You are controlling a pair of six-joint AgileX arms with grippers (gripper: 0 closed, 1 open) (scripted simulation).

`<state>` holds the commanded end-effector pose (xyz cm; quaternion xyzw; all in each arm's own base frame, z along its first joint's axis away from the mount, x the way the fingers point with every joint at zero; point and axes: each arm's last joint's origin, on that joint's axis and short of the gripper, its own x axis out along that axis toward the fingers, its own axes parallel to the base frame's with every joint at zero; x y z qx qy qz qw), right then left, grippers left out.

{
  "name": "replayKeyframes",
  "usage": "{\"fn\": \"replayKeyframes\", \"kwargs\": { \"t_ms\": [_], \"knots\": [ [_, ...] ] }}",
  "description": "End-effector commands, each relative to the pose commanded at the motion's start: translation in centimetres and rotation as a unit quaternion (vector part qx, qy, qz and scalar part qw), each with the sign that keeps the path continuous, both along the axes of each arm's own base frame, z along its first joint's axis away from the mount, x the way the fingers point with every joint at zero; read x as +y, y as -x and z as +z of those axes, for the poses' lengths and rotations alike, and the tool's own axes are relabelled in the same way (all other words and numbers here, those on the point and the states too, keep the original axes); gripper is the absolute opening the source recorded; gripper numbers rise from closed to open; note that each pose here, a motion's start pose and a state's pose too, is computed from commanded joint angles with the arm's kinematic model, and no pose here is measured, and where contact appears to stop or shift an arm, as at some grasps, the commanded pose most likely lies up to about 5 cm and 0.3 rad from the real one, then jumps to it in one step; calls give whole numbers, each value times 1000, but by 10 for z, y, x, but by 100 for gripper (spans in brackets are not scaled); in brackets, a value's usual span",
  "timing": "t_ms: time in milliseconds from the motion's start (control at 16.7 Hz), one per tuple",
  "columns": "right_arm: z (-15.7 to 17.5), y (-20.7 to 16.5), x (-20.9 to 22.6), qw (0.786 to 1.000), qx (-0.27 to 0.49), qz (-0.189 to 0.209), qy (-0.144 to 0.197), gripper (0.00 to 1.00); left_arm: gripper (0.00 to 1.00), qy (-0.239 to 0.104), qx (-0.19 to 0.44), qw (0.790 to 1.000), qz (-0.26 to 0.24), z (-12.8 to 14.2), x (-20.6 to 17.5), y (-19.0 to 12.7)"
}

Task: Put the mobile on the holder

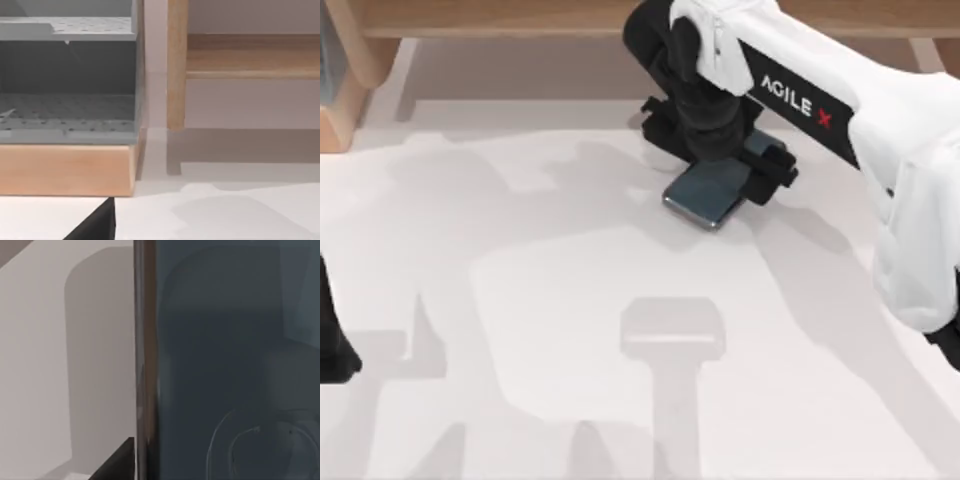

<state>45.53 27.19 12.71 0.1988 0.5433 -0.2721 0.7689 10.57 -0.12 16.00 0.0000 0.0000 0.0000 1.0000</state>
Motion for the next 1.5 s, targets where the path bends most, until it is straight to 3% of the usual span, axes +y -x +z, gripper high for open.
{"fn": "replayKeyframes", "kwargs": {
  "t_ms": [360,540,840,1020,1260,1500],
  "knots": [
    [35,12,-2,1000,-12,23,-6,0,100,0,0,1000,0,0,0,0],
    [61,16,-34,1000,-14,23,-9,0,100,0,0,1000,0,0,0,0],
    [97,25,-149,999,-34,-29,-26,0,100,0,0,1000,0,0,0,0],
    [116,50,-235,993,-78,-76,-43,0,100,0,0,1000,0,0,0,0],
    [134,110,-337,974,-179,-130,-47,0,100,0,0,1000,0,0,0,0],
    [138,187,-403,944,-295,-147,-4,0,100,0,0,1000,0,0,0,0]
  ]
}}
